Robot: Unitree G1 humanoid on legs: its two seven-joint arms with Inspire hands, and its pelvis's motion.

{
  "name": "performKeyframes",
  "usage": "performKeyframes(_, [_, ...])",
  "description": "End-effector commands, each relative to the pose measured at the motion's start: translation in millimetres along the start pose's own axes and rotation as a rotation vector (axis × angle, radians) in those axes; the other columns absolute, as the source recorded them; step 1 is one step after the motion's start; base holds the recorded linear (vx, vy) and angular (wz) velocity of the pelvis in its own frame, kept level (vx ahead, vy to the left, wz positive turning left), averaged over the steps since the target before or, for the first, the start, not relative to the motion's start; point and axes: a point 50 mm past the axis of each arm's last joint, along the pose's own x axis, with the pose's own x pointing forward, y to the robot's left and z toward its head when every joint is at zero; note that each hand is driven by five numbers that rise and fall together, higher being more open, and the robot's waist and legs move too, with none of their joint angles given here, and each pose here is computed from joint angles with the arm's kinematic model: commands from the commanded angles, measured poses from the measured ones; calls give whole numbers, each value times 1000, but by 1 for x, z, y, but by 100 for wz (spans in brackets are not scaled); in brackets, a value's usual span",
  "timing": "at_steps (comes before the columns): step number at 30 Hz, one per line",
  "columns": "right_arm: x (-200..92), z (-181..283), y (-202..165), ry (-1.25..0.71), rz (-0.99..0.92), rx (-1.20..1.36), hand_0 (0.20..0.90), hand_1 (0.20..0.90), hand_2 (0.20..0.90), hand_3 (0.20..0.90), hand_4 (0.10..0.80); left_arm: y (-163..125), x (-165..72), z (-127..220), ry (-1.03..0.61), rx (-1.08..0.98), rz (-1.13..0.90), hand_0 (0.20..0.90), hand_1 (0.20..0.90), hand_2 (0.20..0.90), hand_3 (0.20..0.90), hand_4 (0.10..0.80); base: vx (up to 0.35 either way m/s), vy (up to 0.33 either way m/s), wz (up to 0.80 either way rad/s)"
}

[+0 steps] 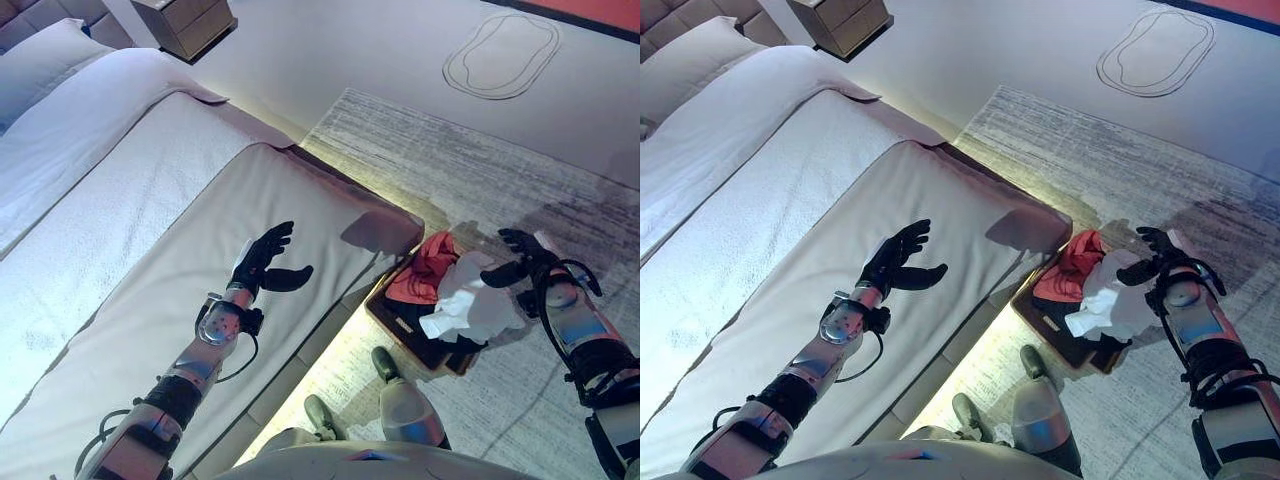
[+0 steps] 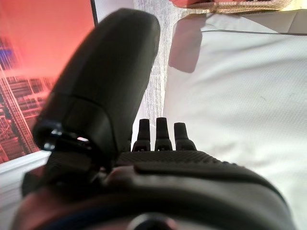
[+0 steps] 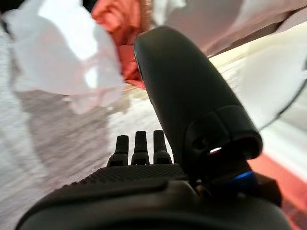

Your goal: Pick up the clothes from the bed and place them into the basket

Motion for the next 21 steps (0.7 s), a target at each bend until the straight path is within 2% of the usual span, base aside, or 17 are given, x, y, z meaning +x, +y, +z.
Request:
performKeyframes(1, [-2, 25, -9, -150, -112, 53, 900, 900, 900, 900, 800, 15, -1, 18, -142, -12, 50, 900, 900, 900, 900, 800, 0, 0, 8])
performKeyframes(6, [-10, 47, 4, -257, -116, 87, 900, 900, 900, 900, 800, 18, -6, 9, -109, -23, 74, 900, 900, 900, 900, 800, 9, 12, 20])
performKeyframes(12, [-29, 75, 32, -438, -132, 12, 900, 900, 900, 900, 800, 11, -14, -5, -79, -69, 100, 900, 900, 900, 900, 800, 17, 30, 25])
performKeyframes(21, [-50, 81, 64, -563, -81, -41, 900, 900, 900, 900, 800, 6, -28, -23, -20, -124, 152, 900, 900, 900, 900, 800, 19, 30, 27])
